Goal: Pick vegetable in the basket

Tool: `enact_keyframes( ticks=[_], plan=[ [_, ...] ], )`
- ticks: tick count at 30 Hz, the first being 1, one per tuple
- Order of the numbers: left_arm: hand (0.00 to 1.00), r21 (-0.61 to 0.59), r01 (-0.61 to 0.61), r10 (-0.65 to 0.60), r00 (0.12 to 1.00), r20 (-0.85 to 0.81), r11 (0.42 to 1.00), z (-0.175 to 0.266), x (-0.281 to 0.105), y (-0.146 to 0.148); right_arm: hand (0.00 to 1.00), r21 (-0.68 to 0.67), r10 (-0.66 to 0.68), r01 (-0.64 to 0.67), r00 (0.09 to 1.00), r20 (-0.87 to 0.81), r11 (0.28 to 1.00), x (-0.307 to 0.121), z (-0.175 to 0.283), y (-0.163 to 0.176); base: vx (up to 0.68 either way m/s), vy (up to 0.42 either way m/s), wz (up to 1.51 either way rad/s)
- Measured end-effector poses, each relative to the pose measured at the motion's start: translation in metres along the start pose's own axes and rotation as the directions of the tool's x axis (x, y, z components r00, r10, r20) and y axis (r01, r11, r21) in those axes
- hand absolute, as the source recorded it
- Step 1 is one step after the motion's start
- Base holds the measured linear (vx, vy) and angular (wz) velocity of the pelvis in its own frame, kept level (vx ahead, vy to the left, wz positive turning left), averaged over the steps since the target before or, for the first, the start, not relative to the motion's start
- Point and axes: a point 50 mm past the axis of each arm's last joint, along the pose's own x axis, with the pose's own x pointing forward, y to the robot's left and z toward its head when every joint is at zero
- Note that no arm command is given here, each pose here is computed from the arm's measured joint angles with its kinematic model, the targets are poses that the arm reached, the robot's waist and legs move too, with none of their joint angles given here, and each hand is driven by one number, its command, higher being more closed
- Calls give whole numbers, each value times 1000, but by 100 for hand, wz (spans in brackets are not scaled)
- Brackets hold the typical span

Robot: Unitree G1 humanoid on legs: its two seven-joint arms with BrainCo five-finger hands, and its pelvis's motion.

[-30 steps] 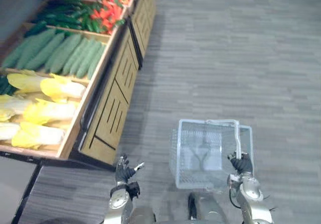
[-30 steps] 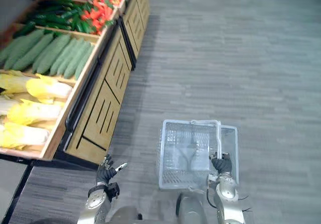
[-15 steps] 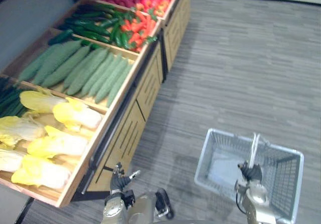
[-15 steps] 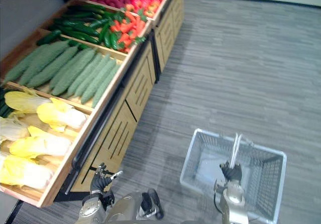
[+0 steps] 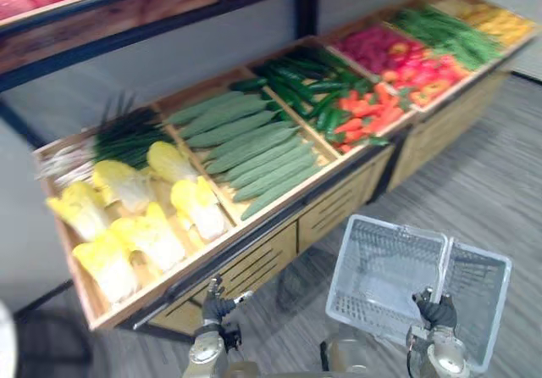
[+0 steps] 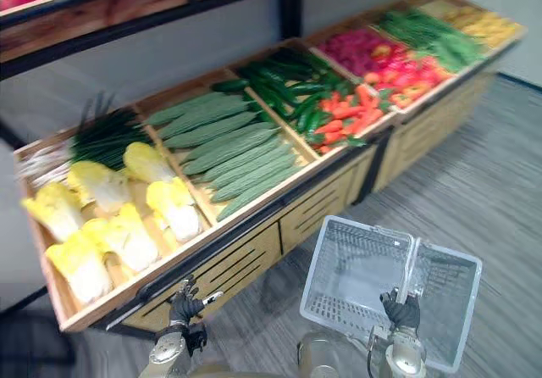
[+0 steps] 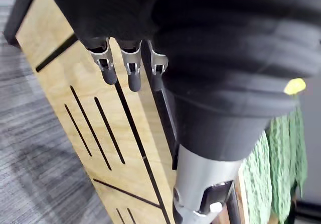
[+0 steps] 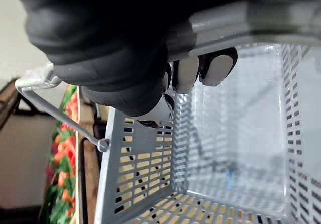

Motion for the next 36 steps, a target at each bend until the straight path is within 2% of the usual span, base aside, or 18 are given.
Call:
enact_keyframes(
  ticks=[6, 16, 22, 31, 36],
  plan=[
    [0, -11, -27, 27, 1000, 7, 1000, 0, -5, 8, 100, 63, -39, 40, 999, -31, 997, -1, -5, -5, -8, -46, 96],
    [0, 43, -41, 38, 997, 69, 998, 13, -4, 21, 100, 114, -36, 45, 997, -73, 992, -3, -12, 3, 7, 76, 12],
    [0, 69, -48, 37, 986, 160, 996, 35, -1, 22, 100, 108, -36, 48, 993, -111, 993, -3, -21, 3, 97, 29, -6],
    [0, 47, -142, 119, 937, 328, 989, 81, 6, 33, 100, 96, -22, 39, 984, -178, 995, 3, -35, 6, 41, -10, -4],
    [0, 108, -211, 141, 882, 449, 972, 118, 20, 33, 100, 76, -20, 34, 984, -176, 996, 9, -35, 6, -38, -5, -20]
  ],
)
